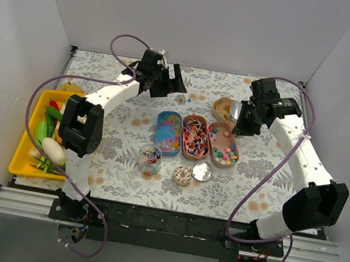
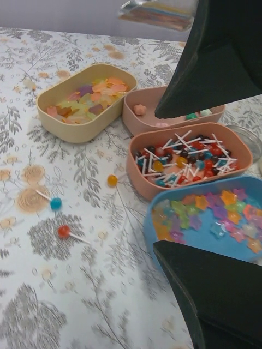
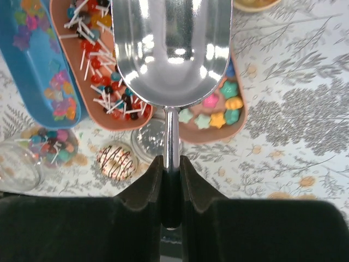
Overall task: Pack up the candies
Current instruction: Move the storage box to the center of the board.
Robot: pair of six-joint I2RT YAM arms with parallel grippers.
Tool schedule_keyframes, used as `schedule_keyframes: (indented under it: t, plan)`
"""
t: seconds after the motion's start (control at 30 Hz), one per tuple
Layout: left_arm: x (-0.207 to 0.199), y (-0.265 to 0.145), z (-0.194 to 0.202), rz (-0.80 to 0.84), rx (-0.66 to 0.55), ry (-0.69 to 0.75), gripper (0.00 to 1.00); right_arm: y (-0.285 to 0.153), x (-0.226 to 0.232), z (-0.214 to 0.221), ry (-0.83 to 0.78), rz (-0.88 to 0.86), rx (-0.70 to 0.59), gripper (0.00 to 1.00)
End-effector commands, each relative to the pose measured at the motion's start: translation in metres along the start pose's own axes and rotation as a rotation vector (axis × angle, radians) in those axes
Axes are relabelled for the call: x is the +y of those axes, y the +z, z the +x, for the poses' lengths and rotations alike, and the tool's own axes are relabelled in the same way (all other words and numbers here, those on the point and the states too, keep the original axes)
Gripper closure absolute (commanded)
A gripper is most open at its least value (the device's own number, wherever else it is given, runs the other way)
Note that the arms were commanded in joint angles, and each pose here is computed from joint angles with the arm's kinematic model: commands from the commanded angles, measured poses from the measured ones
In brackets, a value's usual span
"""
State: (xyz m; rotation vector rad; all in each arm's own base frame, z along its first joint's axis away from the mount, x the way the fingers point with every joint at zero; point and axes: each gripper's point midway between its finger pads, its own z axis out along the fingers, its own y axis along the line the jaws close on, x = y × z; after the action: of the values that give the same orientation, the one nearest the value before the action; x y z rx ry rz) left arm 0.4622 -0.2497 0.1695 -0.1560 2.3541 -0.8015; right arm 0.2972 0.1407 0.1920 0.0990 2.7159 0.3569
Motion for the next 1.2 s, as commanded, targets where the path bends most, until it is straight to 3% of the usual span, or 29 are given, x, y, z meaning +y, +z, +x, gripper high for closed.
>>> schedule_keyframes:
  t: [0.0, 0.07, 0.2, 0.33, 0.5, 0.7, 0.87, 1.17]
  plan:
    - [-0.037, 0.052, -0.008, 0.132, -0.015, 0.079, 0.06, -0.016, -0.012, -0.050, -0.040, 0.079, -0.210, 0.99]
    - [-0.055, 0.070, -0.022, 0.177, -0.037, 0.100, 0.08, -0.015, -0.018, -0.046, -0.045, 0.089, -0.202, 0.99]
    - [-0.051, 0.122, -0.018, 0.171, -0.026, 0.107, 0.12, -0.015, -0.027, -0.043, -0.067, 0.106, -0.224, 0.99]
    - [-0.053, 0.141, -0.026, 0.192, -0.068, 0.109, 0.17, -0.016, -0.029, -0.040, -0.071, 0.093, -0.251, 0.99]
    - [-0.069, 0.150, -0.011, 0.319, -0.048, 0.150, 0.25, -0.007, -0.027, -0.031, -0.090, 0.065, -0.221, 0.99]
    - [-0.095, 0.158, 0.008, 0.415, -0.037, 0.180, 0.25, 0.000, -0.031, -0.025, -0.090, 0.069, -0.200, 0.99]
    - [-0.101, 0.166, 0.027, 0.428, -0.008, 0.176, 0.27, -0.001, -0.032, -0.019, -0.088, 0.067, -0.194, 0.99]
    - [-0.110, 0.177, 0.052, 0.416, 0.013, 0.188, 0.39, -0.004, -0.036, -0.005, -0.088, 0.063, -0.191, 0.99]
